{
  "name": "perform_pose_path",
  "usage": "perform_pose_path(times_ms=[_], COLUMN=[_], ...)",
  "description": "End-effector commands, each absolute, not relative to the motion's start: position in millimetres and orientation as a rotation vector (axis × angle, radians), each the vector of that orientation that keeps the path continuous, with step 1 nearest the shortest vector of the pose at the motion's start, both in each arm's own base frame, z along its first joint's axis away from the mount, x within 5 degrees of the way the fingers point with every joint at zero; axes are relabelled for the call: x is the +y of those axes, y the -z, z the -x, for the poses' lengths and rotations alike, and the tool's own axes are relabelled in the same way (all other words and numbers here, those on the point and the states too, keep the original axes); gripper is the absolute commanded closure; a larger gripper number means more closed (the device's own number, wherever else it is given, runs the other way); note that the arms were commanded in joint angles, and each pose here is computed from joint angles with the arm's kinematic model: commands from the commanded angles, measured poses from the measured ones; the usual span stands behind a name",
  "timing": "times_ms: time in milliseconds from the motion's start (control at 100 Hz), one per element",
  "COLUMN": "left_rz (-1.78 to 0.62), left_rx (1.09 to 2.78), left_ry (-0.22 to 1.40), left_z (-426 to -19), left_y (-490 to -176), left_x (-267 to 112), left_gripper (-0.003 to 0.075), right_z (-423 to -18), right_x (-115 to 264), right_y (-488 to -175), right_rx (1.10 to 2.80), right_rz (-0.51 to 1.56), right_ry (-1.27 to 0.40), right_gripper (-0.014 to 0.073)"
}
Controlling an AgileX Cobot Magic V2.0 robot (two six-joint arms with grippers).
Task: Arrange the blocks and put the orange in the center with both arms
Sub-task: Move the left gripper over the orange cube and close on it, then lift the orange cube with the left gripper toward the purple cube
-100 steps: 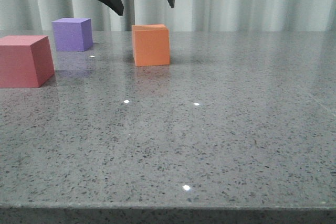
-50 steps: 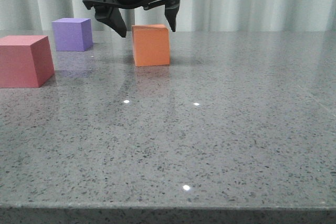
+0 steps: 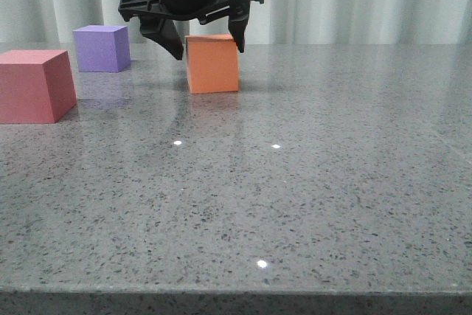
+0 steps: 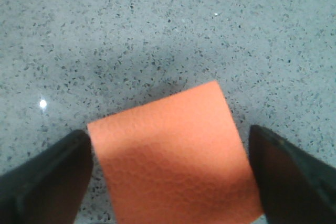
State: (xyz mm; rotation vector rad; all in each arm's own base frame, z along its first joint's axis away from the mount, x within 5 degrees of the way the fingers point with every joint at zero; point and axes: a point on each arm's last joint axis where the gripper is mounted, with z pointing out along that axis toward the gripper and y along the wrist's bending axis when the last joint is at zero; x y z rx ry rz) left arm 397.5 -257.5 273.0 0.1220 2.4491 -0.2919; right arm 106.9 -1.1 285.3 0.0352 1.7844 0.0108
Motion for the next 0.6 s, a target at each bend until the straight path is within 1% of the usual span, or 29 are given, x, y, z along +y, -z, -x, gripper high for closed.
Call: perform_pose_path(times_ms=[0,90,160,330,490,590], left_rz=[-0.117,-0.122,-0.136,-0.207,-0.311,-0.339], left_rx=[2.332,2.334,2.335,2.313,2.259,2.218], left_ry=[0.375,0.376,0.369,0.323,0.328,0.331], left_z=[-390.9,-389.6,-387.8,-381.7,-368.9,-363.2], left_y=[-311.2,-311.1,-310.9,-322.1,-349.6,-370.6], left_x=[-258.7,-260.5,-262.6,-261.6,-254.9,-240.9], left_gripper=[0.0269,0.0386,0.0430,0.0432,0.0432,0.0432], right_z=[-107.9,-107.9,-107.9,-107.9,-107.9,-107.9], right_x=[-1.4,-1.4,-1.4,-1.4,-1.4,-1.4], right_y=[-302.3,-302.3,-302.3,-302.3,-302.3,-302.3], right_rx=[1.673,1.673,1.673,1.673,1.673,1.673], right_rz=[-0.028,-0.028,-0.028,-0.028,-0.028,-0.028], right_ry=[-0.004,-0.004,-0.004,-0.004,-0.004,-0.004], right_gripper=[0.0664,0.0664,0.0664,0.0664,0.0664,0.0664])
